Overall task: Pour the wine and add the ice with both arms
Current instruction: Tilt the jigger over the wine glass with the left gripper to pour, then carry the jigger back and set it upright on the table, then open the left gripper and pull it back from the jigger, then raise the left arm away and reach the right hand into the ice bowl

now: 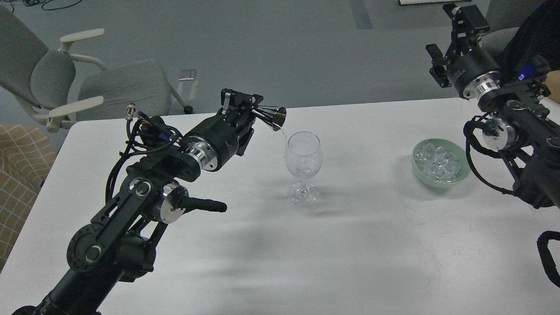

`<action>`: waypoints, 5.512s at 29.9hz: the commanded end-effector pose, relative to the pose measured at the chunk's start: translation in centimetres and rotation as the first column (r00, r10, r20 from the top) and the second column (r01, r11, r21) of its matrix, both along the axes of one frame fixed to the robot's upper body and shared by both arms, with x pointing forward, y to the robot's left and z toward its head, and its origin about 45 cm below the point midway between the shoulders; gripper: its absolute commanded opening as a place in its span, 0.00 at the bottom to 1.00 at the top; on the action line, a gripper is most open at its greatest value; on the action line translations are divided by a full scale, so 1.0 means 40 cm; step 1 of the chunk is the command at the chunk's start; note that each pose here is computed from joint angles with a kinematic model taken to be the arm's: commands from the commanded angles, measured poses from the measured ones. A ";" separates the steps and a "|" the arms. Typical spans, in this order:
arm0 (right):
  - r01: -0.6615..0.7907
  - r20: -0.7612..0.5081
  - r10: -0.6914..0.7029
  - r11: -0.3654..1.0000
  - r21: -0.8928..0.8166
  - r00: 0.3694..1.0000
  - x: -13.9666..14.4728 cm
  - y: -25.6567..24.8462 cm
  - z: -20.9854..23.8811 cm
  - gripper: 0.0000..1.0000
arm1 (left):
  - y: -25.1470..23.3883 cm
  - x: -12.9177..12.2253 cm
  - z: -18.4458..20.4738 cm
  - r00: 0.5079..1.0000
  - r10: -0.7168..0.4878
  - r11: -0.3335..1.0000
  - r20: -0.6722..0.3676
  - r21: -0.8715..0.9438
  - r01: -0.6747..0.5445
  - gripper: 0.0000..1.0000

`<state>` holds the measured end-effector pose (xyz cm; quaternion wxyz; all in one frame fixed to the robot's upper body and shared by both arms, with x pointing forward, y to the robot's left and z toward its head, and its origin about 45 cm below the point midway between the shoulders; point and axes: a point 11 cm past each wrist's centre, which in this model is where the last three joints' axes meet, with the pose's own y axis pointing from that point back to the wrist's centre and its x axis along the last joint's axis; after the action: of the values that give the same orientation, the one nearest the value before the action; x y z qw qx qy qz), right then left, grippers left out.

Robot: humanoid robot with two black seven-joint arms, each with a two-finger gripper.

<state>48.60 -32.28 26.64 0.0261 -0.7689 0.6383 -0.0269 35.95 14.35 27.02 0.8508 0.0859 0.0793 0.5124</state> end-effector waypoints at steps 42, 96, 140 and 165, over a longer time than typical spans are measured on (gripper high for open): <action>0.003 -0.016 -0.003 1.000 -0.005 1.000 -0.009 -0.007 -0.020 1.00 | 0.023 -0.022 0.045 0.988 -0.039 0.977 0.146 0.215 0.006 0.00; 0.005 -0.032 -0.005 1.000 -0.009 0.999 -0.020 -0.010 -0.042 1.00 | 0.569 -0.104 -0.417 0.787 0.158 0.365 -0.597 -0.705 -0.608 0.39; -0.022 -0.004 0.021 0.987 -0.158 1.000 -0.078 -0.107 0.006 1.00 | 0.927 -0.281 -0.356 0.760 0.376 0.593 -0.530 -0.492 -0.637 0.98; -0.136 -0.087 0.177 0.284 -0.949 0.980 -0.332 -0.230 -0.145 1.00 | 0.749 0.157 0.068 0.908 0.381 0.876 0.175 -0.382 -0.294 0.98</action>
<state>35.72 -41.66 21.47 -0.4027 -0.7012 0.4447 -0.3852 41.26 45.49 28.46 0.7416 -0.1379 0.0972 0.6493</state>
